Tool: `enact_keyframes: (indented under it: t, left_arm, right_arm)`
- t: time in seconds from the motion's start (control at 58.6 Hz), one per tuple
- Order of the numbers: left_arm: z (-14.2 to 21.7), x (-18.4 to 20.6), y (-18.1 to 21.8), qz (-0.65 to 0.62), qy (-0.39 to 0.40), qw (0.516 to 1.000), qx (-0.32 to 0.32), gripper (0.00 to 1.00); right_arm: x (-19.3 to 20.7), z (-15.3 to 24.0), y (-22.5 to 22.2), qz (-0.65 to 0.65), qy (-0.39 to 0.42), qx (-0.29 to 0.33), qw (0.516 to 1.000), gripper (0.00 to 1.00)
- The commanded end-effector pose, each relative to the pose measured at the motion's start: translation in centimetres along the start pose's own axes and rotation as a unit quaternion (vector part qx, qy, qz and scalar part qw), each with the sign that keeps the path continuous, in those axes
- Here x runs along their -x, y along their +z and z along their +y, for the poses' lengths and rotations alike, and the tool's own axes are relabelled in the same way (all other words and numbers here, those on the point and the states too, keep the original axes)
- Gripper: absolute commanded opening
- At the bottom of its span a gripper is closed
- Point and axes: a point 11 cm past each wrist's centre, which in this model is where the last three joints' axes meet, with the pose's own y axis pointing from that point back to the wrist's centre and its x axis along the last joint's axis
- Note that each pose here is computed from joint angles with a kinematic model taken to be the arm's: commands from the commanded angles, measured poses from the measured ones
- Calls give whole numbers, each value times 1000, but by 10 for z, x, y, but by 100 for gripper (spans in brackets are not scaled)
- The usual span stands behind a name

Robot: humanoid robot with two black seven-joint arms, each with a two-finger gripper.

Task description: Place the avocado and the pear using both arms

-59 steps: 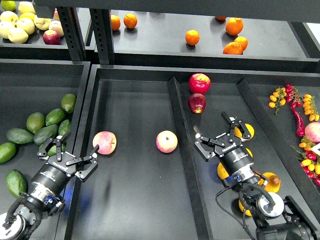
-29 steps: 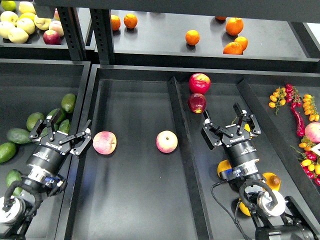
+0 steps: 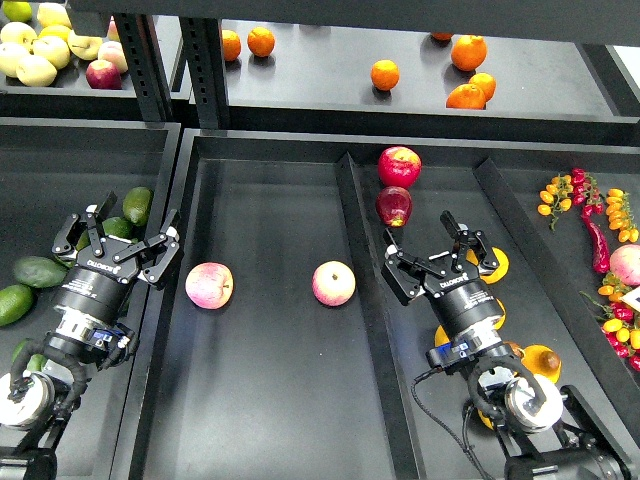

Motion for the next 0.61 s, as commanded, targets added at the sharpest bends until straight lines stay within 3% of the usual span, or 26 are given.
enact_keyframes:
  t: [0.0, 0.598]
  left_arm:
    - [2, -3, -2, 1, 5, 1000, -3, 99]
    - [4, -8, -3, -10, 15, 1000, -9, 99]
  right_arm:
    - [4, 3, 3, 1, -12, 2, 1000, 99]
    - [5, 10, 6, 34, -9, 9, 999, 99]
